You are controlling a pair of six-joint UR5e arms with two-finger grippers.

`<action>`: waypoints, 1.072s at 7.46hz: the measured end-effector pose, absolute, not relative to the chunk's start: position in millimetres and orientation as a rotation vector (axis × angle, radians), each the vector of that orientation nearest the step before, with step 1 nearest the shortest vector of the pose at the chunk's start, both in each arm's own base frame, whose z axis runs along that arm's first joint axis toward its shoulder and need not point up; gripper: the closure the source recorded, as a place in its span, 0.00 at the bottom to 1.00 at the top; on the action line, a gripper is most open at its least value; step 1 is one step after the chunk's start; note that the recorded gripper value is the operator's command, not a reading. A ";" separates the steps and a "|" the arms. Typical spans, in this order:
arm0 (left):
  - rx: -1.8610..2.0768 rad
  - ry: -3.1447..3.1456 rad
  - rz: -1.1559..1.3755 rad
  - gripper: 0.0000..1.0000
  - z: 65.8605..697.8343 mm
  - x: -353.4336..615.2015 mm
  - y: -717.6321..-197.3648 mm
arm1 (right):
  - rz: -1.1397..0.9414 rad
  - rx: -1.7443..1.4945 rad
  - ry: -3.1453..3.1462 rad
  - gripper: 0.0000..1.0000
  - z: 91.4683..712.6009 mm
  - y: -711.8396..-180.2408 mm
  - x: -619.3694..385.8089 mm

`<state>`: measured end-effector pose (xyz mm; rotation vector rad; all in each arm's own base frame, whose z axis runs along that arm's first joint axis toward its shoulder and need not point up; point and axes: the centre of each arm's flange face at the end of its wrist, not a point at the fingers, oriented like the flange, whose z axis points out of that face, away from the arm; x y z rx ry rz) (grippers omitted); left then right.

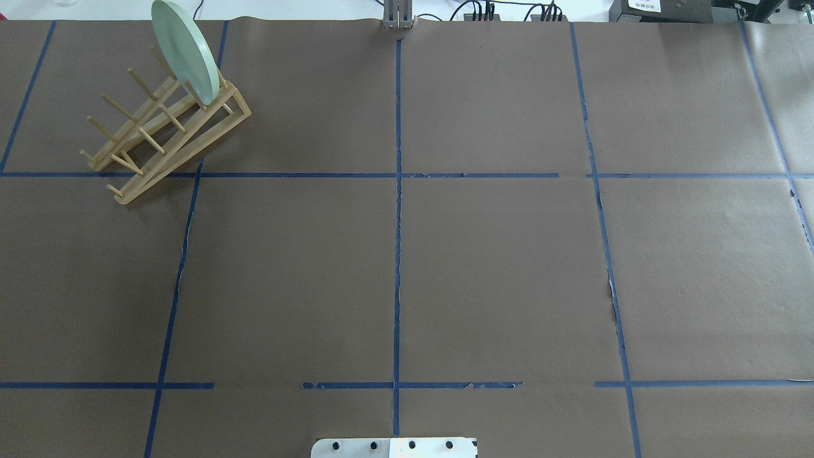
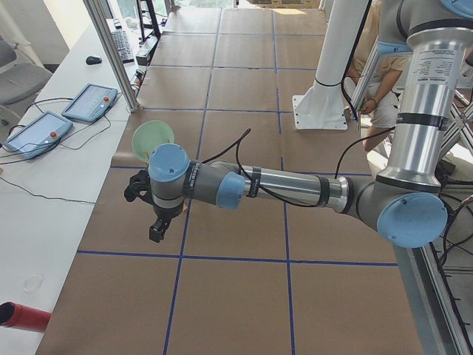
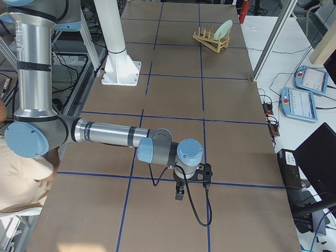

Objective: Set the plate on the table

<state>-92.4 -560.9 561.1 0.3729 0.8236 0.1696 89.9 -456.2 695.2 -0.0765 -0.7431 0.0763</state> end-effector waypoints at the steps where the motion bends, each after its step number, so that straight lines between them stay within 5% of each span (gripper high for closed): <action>1: 0.386 0.907 0.088 0.00 543.8 -87.8 -567.5 | 0.076 -0.077 -0.743 0.00 695.3 -456.1 89.9; 8: 0.201 1.213 -0.405 0.00 380.8 89.4 -625.1 | 0.076 -0.076 -0.743 0.00 695.1 -456.2 89.9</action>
